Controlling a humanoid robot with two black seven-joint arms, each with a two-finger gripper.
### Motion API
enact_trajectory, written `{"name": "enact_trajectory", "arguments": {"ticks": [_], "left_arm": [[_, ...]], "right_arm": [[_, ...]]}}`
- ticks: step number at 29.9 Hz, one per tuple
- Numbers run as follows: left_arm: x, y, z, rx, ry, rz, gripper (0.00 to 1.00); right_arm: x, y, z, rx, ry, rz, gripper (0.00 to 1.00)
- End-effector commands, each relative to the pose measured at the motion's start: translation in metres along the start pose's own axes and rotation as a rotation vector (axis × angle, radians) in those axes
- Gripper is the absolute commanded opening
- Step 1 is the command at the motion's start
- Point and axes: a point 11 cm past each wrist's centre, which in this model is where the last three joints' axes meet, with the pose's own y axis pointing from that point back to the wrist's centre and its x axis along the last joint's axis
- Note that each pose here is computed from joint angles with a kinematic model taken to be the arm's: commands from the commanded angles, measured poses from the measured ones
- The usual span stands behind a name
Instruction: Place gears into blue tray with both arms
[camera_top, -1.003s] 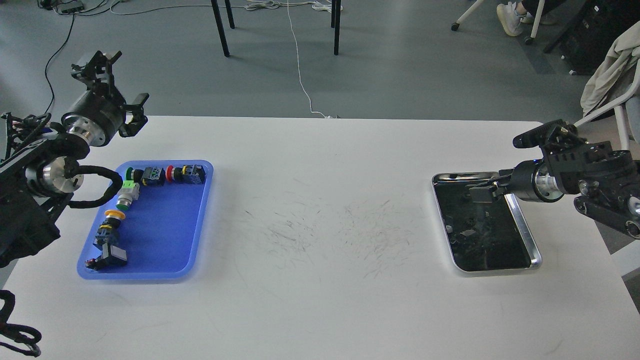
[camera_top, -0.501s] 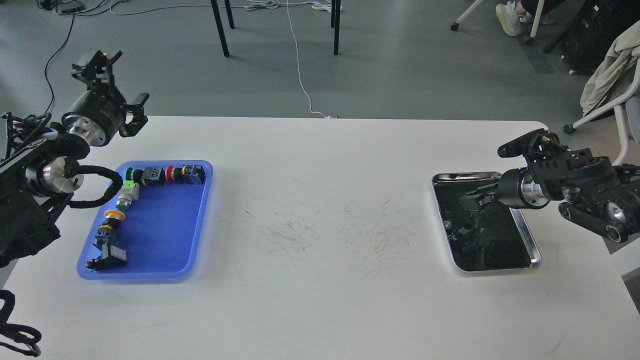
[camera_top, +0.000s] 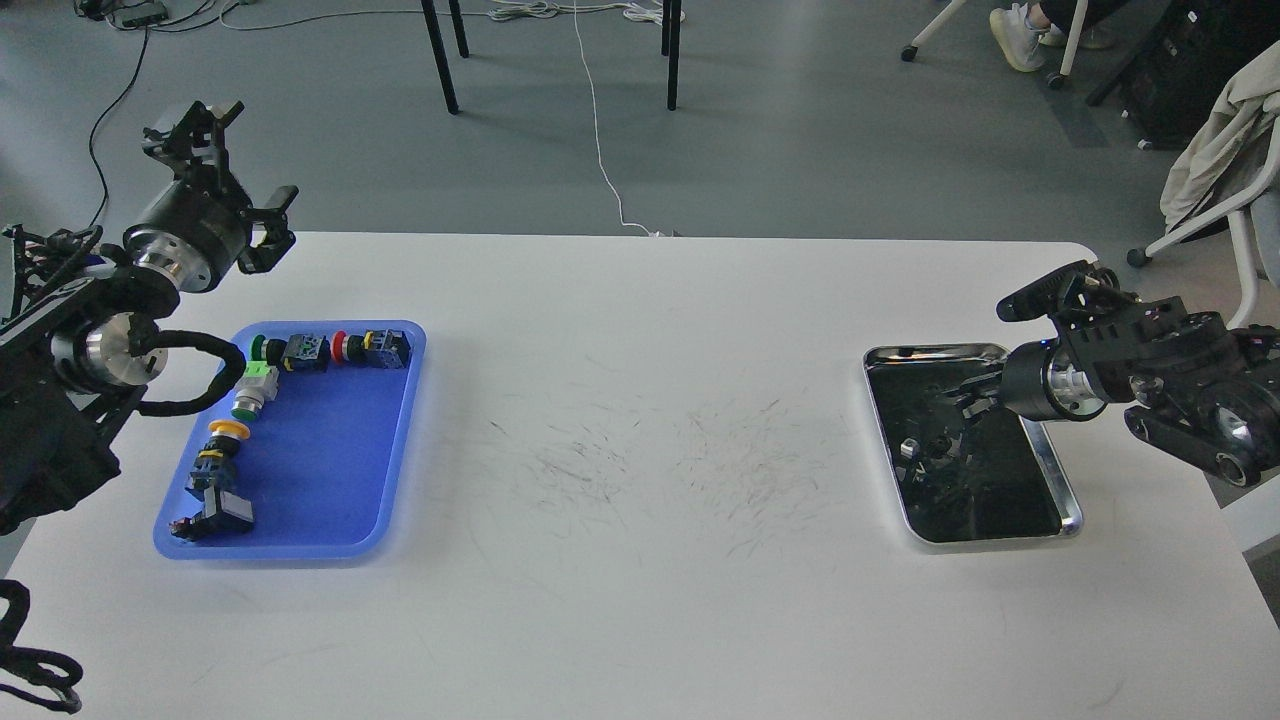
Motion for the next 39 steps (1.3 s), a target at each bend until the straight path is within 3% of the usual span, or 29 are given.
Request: {"name": "enact_trajectory", "arguments": {"ticks": [1,18,25,39], "left_arm": [[0.0,0.0,0.0,0.0,0.0,0.0,0.98],[0.001,0.0,0.001,-0.002,0.0,0.001,0.98],[0.001,0.001,0.001,-0.001,0.0,0.002,0.98],[0.001,0.0,0.001,-0.002,-0.001,0.001,0.98]], "right_arm": [[0.001,0.001,0.009,-0.027,-0.001,0.003,0.57],[0.005,-0.01,-0.004,-0.008,0.016,0.002,0.57],[-0.004,-0.012,-0.003,-0.011,0.019,-0.018,0.49],[0.004,-0.016,-0.008,-0.009,0.031,-0.001,0.48]]}}
